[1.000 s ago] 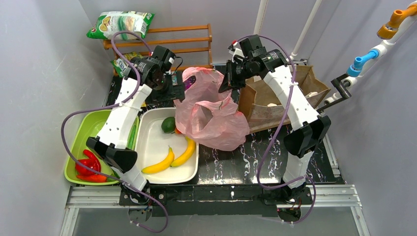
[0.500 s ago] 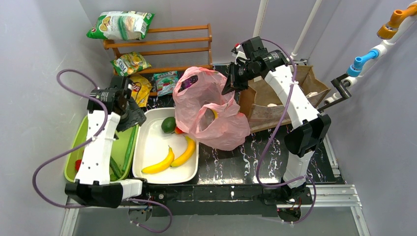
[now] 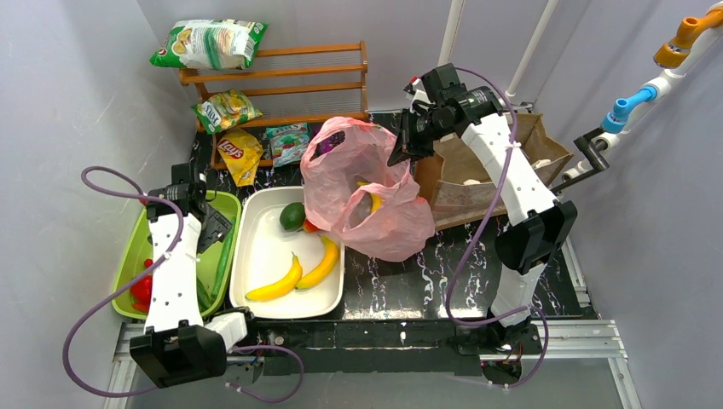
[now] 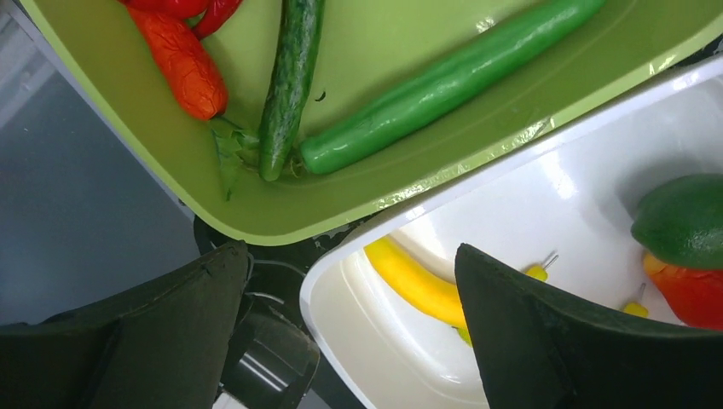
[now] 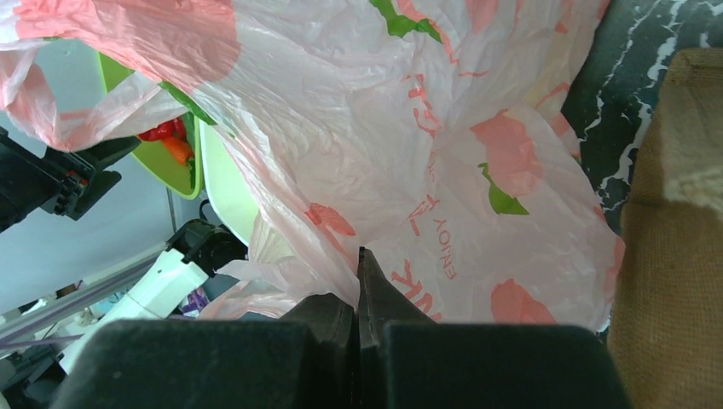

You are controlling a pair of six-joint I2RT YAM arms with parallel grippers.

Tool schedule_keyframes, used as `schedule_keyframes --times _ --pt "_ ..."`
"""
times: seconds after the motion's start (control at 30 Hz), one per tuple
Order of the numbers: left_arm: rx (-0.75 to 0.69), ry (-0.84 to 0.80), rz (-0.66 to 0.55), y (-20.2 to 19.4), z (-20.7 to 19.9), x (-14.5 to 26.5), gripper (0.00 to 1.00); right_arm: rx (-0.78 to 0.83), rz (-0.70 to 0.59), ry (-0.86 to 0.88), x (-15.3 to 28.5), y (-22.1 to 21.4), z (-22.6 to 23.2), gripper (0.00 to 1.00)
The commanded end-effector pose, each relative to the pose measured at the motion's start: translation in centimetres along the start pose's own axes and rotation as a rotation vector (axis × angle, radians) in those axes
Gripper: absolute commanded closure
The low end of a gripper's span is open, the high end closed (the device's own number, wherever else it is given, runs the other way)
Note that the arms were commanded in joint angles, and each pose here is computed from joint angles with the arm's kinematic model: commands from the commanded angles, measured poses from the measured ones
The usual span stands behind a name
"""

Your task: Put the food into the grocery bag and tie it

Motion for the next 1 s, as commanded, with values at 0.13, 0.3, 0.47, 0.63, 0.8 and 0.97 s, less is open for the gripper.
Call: schedule_keyframes --times 0.13,0.3,0.47,0.63,0.8,0.97 --pt "0.18 -0.025 -0.053 1.2 0.6 -2.4 0.1 0.062 -0.135 -0.074 5.3 -0.3 1.6 0.99" --pt "0.237 0.099 0.006 0.2 0.8 -5.6 0.12 0.04 -0.094 -0.044 4.5 -0.3 1.3 0.99" --pt "0.281 0.166 -0.009 -0.3 1.8 -8.5 0.16 0.035 -0.101 -0.039 4.9 -0.2 1.3 0.99" --pt "0.238 0.184 -0.045 -0.1 2.6 -10.3 0.14 0.022 -0.116 -0.048 5.3 0.0 0.8 0.99" --pt "0.173 0.122 -0.022 0.6 2.1 -12.0 0.12 0.014 -0.12 -0.036 5.3 0.2 0.7 0.99" --pt "0.125 0.066 -0.038 1.3 1.3 -13.5 0.12 0.015 -0.129 -0.027 5.5 0.4 0.9 0.99"
Point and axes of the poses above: each gripper's point midway between its finger pads, its own x axis back along the fingers, its own z axis along the line the jaws close on, y = z × x, the point moved 6 cm from there along x, back along the fingers, and after that the axes turned 11 degrees about x, right-handed, at the moved point
